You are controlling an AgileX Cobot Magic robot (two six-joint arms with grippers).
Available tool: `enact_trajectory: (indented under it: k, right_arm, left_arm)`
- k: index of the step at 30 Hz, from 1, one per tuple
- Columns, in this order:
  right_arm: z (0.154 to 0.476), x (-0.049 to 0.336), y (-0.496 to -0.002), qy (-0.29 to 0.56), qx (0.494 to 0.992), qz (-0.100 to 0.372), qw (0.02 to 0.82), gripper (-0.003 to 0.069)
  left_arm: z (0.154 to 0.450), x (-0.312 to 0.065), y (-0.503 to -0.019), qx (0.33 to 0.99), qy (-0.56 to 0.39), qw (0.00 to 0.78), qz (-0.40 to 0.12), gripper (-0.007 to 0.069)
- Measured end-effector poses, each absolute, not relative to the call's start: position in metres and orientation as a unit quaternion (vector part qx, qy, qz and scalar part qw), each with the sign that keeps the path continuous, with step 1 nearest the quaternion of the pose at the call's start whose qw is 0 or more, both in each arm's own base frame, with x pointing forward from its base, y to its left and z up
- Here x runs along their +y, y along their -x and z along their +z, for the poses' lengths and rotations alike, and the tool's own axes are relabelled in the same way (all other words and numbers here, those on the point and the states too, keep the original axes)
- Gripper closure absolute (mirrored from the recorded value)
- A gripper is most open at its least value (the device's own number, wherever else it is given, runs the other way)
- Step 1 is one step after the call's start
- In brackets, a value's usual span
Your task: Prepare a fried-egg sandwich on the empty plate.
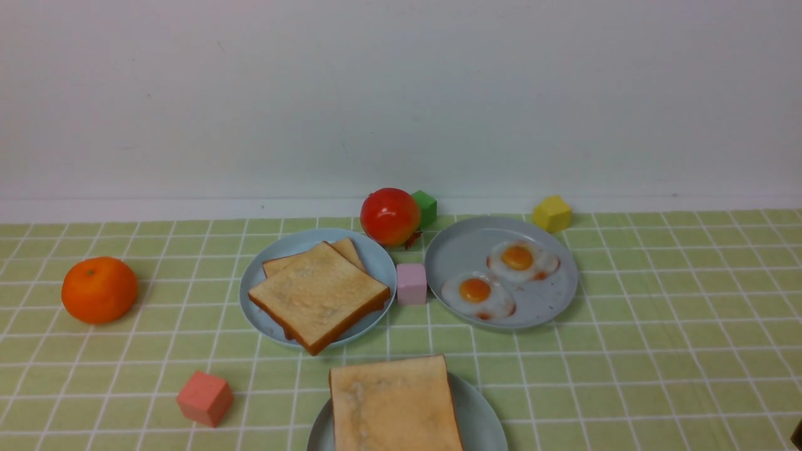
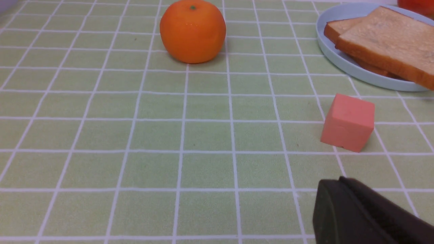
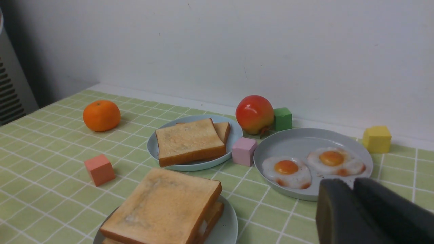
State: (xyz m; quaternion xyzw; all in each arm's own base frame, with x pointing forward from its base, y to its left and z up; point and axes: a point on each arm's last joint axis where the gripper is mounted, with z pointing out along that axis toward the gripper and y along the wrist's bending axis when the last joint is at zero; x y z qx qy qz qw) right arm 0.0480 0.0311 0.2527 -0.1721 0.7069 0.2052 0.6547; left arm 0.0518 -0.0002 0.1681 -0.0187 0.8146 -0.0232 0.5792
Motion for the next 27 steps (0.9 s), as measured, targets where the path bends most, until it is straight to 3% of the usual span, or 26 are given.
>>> enact_trajectory:
  k: [19,22,27]
  right_arm:
    - [0.253,0.031,-0.048,0.171,0.707,0.203,0.655,0.0542]
    - [0.252,0.029,-0.049,0.162,0.713,0.189,0.656,0.0539]
    - [0.242,0.021,-0.052,0.108,0.758,0.127,0.63,0.0532]
  left_arm:
    - [0.168,0.0,-0.052,0.815,0.019,0.579,-0.023,0.0622]
    - [0.168,0.0,-0.052,0.815,0.019,0.579,-0.023,0.062]
    - [0.168,0.0,-0.052,0.815,0.019,0.579,-0.023,0.0617]
